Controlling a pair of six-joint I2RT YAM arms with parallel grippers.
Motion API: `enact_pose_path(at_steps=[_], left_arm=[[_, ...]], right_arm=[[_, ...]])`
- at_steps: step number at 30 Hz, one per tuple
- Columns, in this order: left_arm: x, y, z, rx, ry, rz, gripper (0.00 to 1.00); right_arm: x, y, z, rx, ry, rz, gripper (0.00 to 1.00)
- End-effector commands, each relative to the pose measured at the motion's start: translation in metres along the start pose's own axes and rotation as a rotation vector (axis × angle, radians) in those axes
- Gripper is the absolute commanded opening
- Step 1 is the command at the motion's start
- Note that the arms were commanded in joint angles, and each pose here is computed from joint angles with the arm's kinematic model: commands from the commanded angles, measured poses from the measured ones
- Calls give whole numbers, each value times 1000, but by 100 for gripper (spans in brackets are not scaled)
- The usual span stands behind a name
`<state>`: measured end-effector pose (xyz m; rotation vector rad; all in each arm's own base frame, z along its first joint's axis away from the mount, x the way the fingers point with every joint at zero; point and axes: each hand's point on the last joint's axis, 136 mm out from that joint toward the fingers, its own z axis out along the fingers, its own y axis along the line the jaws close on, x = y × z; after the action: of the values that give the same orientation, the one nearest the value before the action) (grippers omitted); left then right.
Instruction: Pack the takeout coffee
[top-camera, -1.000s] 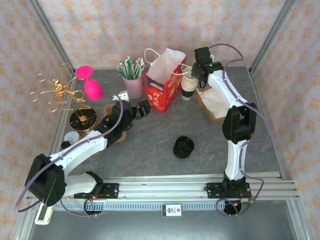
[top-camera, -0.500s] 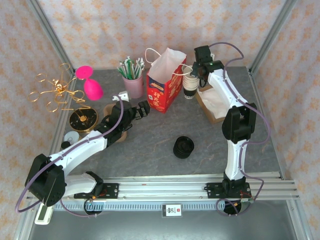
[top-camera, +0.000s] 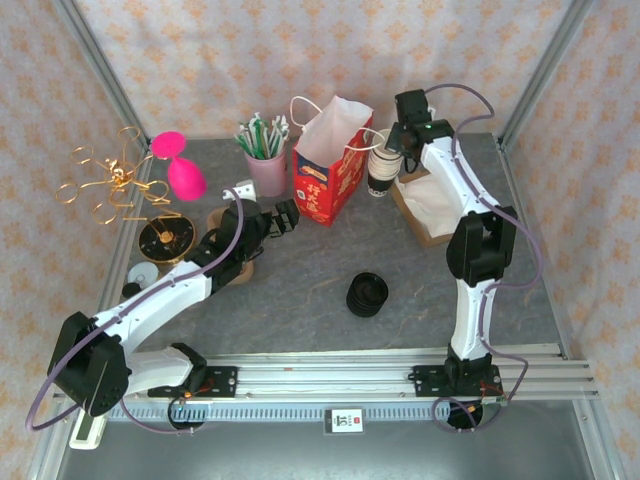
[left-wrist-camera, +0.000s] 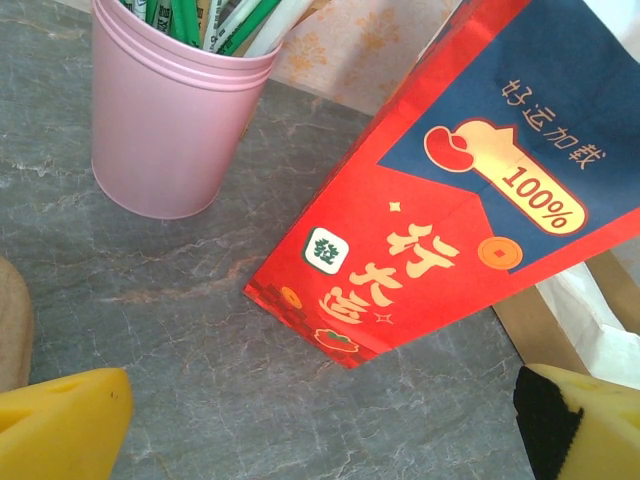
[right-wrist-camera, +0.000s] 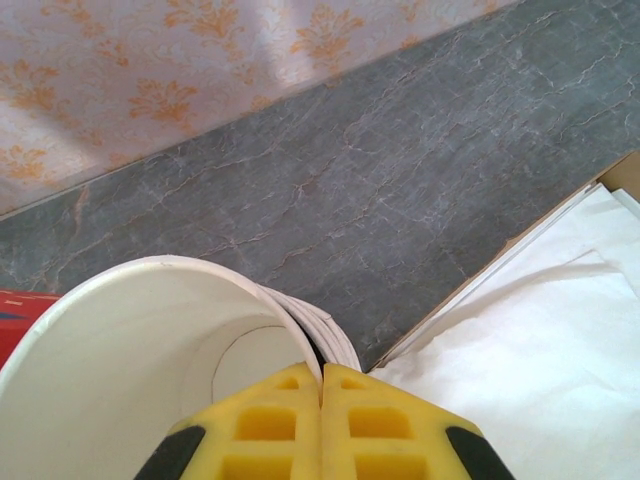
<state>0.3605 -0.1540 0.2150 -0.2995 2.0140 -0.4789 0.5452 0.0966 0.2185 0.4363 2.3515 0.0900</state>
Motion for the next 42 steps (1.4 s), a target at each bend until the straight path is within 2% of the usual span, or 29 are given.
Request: enact_pose_path(at_steps=[1, 8, 15, 20, 25, 30, 34, 38, 42], left_arm=[[-15, -10, -10, 23, -20, -10, 99], [-23, -14, -15, 31, -26, -12, 99], [-24, -20, -27, 58, 4, -42, 99], [-22, -21, -38, 76, 27, -39, 99], [-11, -21, -47, 108, 62, -52, 99], [4, -27, -50, 165, 84, -85, 99], [19, -34, -47, 175, 104, -86, 99], [31, -41, -43, 193, 109, -100, 99], [45, -46, -35, 192, 123, -113, 99]], right_arm=[[-35, 4, -49, -48, -94, 46, 0], [-53, 6, -81, -88, -145, 70, 0], [-74, -7, -142, -78, -214, 79, 0], [-51, -31, -176, -55, -197, 78, 0], [3, -47, -187, -68, -135, 51, 0], [66, -55, -167, -82, -39, 46, 0], [106, -46, -142, -129, 7, 36, 0], [133, -44, -115, -116, 24, 40, 0], [146, -49, -91, -95, -4, 55, 0]])
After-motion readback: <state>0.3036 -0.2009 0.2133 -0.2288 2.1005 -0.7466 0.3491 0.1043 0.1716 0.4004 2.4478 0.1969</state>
